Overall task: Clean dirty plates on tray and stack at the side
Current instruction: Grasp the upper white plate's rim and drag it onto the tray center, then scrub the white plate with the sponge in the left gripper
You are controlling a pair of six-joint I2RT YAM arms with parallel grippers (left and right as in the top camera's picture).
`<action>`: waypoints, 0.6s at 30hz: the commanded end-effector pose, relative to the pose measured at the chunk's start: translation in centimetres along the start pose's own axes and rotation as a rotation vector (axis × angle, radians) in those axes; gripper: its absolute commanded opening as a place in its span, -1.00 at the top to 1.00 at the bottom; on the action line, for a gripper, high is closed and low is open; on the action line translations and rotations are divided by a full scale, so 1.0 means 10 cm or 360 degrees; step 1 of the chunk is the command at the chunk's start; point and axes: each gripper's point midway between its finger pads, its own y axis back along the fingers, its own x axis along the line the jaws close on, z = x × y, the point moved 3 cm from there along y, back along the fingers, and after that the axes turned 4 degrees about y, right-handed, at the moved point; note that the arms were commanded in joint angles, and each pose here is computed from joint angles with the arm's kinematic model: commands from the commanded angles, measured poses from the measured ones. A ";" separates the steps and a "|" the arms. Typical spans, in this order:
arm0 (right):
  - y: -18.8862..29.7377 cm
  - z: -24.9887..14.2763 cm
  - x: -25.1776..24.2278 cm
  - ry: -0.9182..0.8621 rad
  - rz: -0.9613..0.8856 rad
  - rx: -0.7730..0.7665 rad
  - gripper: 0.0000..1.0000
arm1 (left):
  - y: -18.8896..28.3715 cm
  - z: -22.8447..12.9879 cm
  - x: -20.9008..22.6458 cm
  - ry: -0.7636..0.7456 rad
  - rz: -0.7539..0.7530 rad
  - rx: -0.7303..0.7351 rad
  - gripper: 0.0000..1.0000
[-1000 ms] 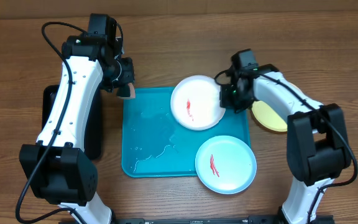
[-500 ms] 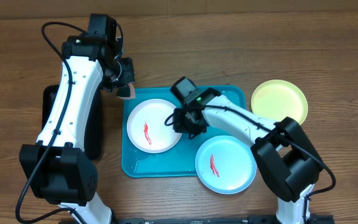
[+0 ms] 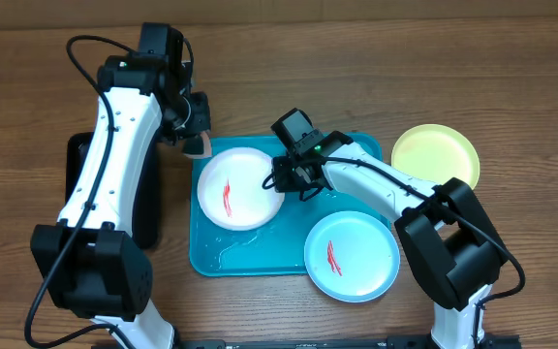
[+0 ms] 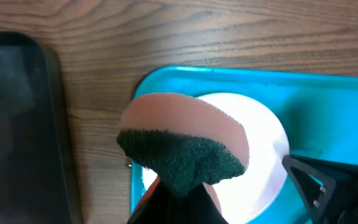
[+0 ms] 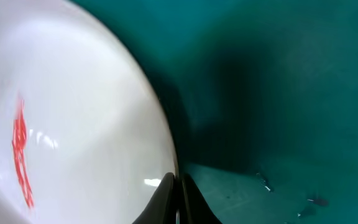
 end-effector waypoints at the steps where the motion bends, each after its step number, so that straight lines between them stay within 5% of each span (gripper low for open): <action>1: -0.08 0.02 -0.01 -0.0067 -0.0022 0.0008 0.93 | -0.04 -0.09 -0.14 -0.0034 -0.0018 0.0034 0.91; 9: -0.12 -0.05 -0.07 -0.0177 -0.0048 0.0040 0.93 | -0.48 -0.41 -0.31 -0.0170 0.0039 0.0114 0.92; 18: -0.12 -0.05 -0.07 -0.0176 -0.0047 0.0041 0.93 | -1.14 -0.66 0.00 -0.0203 0.0213 0.0063 0.92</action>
